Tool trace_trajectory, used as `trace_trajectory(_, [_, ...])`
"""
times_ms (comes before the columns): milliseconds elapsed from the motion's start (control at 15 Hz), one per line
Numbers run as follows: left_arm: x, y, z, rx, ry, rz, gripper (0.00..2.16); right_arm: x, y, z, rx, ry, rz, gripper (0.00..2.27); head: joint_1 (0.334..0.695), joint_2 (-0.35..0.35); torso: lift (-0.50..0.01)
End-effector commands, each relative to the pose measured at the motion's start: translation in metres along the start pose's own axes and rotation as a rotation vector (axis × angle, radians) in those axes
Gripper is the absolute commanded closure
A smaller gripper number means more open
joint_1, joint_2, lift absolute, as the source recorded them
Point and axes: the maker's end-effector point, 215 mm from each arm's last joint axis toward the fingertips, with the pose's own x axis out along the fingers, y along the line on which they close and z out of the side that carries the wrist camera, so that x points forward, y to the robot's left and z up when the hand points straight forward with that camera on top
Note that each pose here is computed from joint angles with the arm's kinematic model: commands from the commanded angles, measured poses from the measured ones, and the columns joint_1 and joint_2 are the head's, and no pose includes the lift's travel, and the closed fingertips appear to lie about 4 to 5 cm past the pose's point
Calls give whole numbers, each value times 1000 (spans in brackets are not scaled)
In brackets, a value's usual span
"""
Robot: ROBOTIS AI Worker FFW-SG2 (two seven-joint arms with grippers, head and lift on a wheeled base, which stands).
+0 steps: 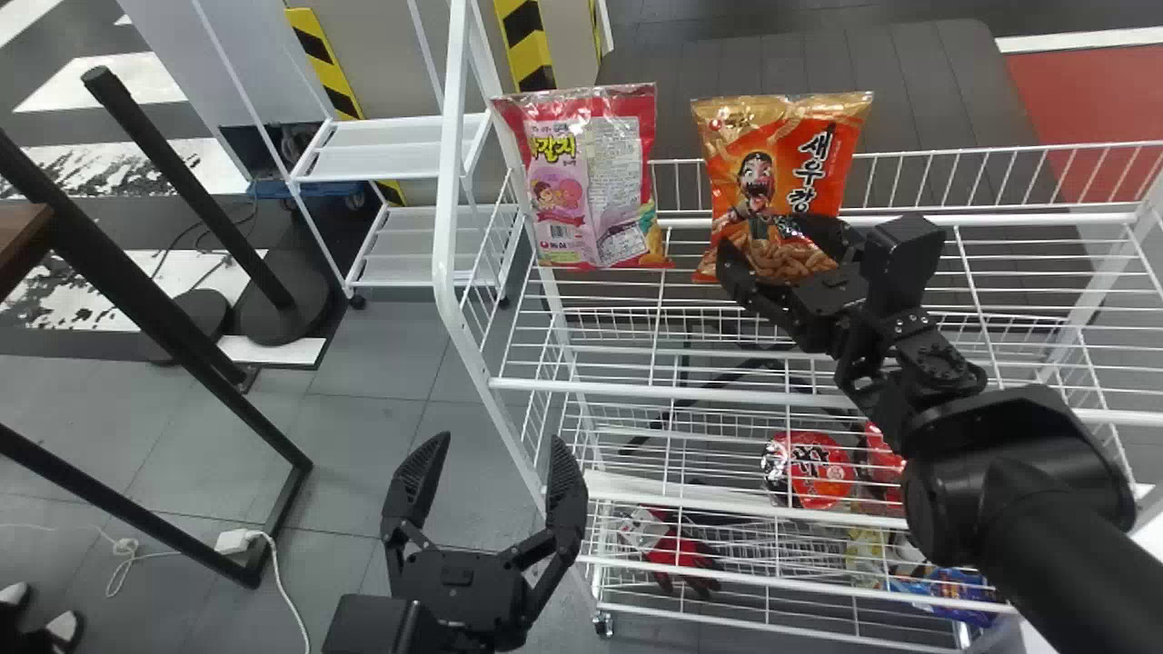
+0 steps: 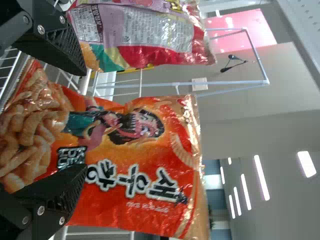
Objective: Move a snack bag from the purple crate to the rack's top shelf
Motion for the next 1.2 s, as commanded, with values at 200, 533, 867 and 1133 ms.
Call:
trace_trajectory(200, [1,6,2,-3,-2,2,80,-5,24,42,-1,-128,32,154,695,238,1])
trace_trajectory(533, [2,6,3,-9,6,-19,110,-38,85,106,75,-244,43,157,695,287,1])
trace_trajectory(867, [20,3,-7,-15,35,-26,107,-48,35,109,65,-229,-52,161,695,271,1])
trace_trajectory(1133, [20,2,-14,-22,48,-36,100,-89,12,109,49,-272,-115,167,695,228,1])
